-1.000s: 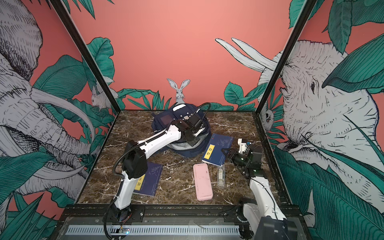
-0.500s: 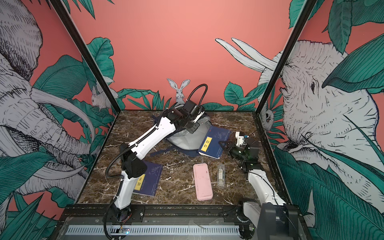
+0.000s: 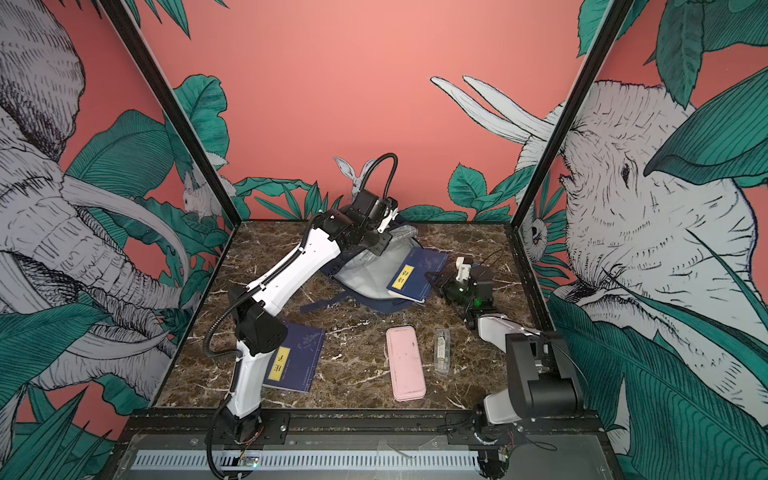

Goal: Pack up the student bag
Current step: 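Lift the backpack opening with the left gripper while the right brings the book over it, then lower the navy book into the backpack with the right gripper and open it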

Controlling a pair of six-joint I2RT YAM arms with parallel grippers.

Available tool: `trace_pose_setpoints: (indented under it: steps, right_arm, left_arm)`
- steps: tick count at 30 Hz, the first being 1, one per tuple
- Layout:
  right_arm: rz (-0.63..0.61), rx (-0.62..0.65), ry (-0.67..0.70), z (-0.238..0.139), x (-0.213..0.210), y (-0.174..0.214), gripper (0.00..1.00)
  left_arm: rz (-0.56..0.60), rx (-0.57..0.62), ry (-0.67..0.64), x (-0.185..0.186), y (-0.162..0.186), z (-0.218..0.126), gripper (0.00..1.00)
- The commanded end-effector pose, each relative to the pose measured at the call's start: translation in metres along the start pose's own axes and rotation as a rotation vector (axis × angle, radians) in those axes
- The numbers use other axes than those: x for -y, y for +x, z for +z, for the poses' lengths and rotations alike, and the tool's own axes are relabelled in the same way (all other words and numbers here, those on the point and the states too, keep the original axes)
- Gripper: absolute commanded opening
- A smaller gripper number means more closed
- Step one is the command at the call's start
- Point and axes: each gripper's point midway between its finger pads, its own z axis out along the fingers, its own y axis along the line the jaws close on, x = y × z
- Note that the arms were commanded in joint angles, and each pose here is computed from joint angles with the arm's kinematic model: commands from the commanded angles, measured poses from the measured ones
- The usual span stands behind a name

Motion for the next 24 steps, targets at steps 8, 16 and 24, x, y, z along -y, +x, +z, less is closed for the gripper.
trace_pose_setpoints:
  steps: [8, 16, 24]
  right_arm:
    - [-0.027, 0.054, -0.148, 0.041, -0.029, -0.019, 0.00]
    - [0.015, 0.000, -0.200, 0.081, -0.031, -0.015, 0.00]
    - [0.059, 0.004, -0.226, 0.124, -0.034, -0.023, 0.00]
  left_arm:
    - [-0.064, 0.219, 0.022, -0.010, -0.056, -0.065, 0.00]
    - [-0.081, 0.207, 0.068, -0.008, -0.054, -0.063, 0.00]
    - [-0.078, 0.191, 0.078, -0.007, -0.046, -0.067, 0.00]
